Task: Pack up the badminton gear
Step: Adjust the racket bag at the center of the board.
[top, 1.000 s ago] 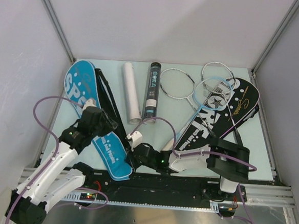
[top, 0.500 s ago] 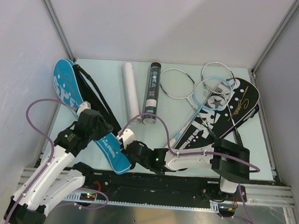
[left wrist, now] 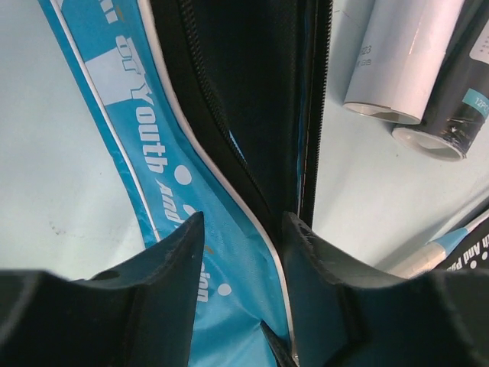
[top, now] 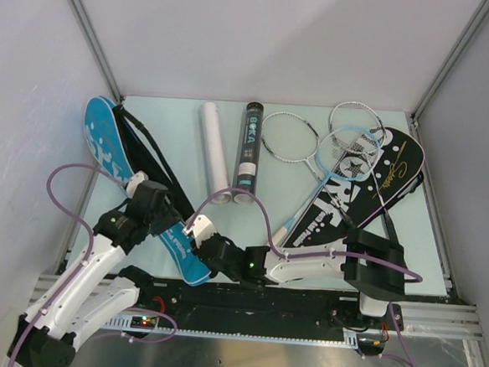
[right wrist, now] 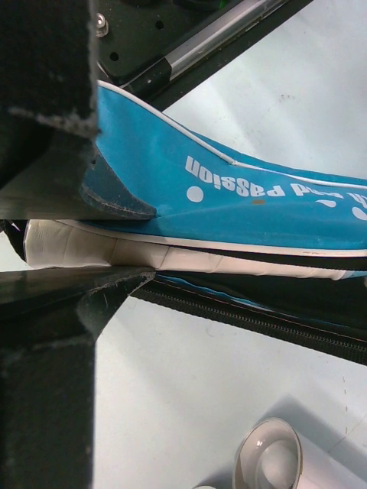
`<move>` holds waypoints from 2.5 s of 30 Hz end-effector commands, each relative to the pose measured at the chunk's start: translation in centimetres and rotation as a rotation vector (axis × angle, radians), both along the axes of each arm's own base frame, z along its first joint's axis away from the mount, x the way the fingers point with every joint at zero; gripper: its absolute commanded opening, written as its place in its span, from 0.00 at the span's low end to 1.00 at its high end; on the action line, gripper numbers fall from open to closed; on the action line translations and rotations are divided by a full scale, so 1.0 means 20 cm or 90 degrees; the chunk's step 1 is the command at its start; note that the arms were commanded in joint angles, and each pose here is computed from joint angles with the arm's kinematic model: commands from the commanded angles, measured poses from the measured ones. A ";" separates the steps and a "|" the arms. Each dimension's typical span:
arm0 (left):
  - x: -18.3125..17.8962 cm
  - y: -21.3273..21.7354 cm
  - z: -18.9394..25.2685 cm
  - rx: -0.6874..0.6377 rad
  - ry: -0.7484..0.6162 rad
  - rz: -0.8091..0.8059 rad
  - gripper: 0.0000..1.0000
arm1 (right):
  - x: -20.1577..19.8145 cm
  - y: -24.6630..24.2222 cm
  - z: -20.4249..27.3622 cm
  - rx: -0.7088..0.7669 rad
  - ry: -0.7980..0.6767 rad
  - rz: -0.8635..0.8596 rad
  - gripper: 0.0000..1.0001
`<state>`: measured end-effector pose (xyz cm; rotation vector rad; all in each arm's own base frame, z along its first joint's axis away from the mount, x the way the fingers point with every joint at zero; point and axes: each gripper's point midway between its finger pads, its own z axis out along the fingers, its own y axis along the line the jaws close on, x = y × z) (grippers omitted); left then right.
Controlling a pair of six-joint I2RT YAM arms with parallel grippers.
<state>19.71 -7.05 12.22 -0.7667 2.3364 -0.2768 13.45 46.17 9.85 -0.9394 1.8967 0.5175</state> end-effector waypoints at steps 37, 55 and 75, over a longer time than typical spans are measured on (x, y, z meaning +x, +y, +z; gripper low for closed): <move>-0.08 -0.06 0.06 -0.106 -0.132 -0.040 0.00 | 0.03 -0.12 0.19 0.261 0.422 -0.054 0.62; -0.11 -0.04 -0.18 -0.110 -0.065 0.008 0.00 | -0.09 0.03 -0.32 0.235 0.549 -0.103 0.58; -0.09 -0.05 -0.29 -0.121 -0.049 0.041 0.00 | 0.14 0.17 -0.54 0.226 0.448 -0.145 0.08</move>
